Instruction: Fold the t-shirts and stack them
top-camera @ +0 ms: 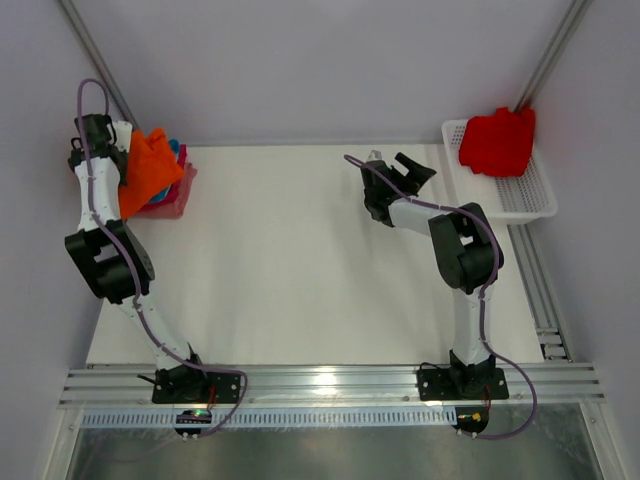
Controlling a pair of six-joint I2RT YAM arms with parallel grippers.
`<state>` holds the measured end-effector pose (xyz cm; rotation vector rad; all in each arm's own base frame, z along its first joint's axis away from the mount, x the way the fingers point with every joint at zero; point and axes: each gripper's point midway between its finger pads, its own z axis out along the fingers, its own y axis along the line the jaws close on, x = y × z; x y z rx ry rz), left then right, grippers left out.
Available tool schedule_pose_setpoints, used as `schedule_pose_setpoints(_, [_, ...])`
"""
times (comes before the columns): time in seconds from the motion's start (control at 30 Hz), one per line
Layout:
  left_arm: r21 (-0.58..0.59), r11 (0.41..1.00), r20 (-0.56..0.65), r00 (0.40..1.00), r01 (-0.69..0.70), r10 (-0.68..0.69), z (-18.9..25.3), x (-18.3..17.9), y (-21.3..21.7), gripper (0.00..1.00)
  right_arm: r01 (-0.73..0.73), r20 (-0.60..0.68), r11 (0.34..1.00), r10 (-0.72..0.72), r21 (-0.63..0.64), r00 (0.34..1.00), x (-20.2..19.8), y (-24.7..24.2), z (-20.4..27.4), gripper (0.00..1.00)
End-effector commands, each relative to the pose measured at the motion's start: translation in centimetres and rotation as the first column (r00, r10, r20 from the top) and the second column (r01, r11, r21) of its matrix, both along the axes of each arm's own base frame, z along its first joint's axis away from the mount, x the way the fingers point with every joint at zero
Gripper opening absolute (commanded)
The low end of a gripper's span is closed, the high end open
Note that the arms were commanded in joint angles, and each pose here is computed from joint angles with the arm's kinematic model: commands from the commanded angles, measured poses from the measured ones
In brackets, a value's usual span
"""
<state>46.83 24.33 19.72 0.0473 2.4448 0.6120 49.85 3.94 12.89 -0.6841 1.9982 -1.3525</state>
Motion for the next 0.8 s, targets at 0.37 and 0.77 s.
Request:
schedule_pose_setpoints(0.37, [0.055, 0.995, 0.106, 0.991, 0.078, -0.084, 0.7, 6.3, -2.9, 0.00, 0.015, 0.028, 1.000, -0.015, 0.011, 0.999, -0.1, 0.4, 0.2, 0.99])
schedule_pose_setpoints(0.77, [0.352, 0.933, 0.118, 0.986, 0.069, -0.117, 5.1, 11.0, -4.2, 0.00, 0.008, 0.014, 1.000, -0.008, 0.002, 1.000, -0.1, 0.9, -0.5, 0.99])
